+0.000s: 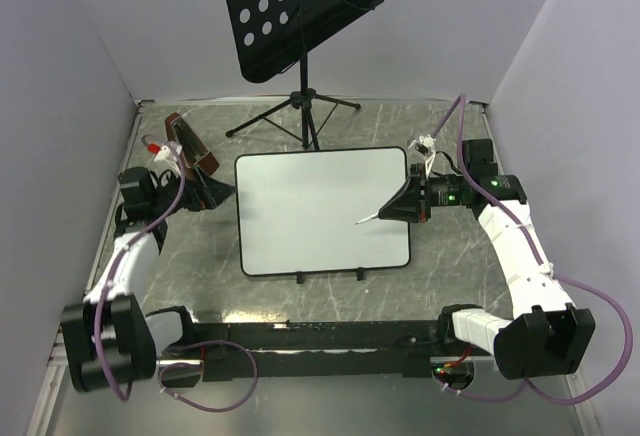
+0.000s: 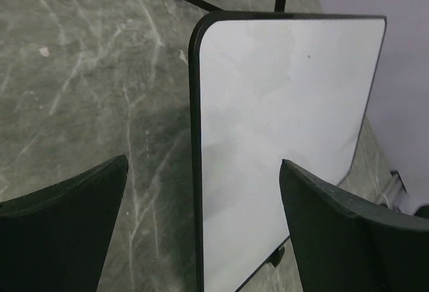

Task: Write a sentence on the whiteboard
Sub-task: Pick up the whiteboard from the whiteboard stand.

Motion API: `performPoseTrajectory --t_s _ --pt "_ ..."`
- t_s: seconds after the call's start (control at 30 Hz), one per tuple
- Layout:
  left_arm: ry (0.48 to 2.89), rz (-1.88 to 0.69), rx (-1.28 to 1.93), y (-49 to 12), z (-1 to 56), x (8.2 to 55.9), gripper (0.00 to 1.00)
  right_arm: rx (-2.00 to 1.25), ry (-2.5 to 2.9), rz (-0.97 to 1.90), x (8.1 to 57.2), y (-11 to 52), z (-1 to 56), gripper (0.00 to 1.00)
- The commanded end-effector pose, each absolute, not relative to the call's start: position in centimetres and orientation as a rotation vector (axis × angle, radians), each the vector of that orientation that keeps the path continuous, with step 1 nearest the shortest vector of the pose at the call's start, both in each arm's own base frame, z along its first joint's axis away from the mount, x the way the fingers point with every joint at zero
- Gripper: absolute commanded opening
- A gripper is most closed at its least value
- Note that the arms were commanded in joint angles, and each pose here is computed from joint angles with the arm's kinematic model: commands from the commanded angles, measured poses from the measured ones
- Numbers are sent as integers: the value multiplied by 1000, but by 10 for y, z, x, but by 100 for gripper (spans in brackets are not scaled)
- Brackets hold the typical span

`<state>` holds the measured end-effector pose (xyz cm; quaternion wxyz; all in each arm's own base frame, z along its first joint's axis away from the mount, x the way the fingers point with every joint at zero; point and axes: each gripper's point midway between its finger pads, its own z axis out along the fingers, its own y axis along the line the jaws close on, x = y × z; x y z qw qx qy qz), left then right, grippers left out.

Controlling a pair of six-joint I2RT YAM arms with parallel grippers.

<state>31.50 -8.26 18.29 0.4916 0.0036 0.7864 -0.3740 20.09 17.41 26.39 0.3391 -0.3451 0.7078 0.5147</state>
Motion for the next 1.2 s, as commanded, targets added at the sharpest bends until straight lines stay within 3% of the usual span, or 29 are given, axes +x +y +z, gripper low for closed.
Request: performPoseTrajectory --t_s 0.0,1.17 --pt "1847 -1063 254 -99 195 313 96 -970 1719 1325 198 176 276 0" --pt "1893 -1185 245 -119 159 316 89 -973 1700 1317 199 178 265 0"
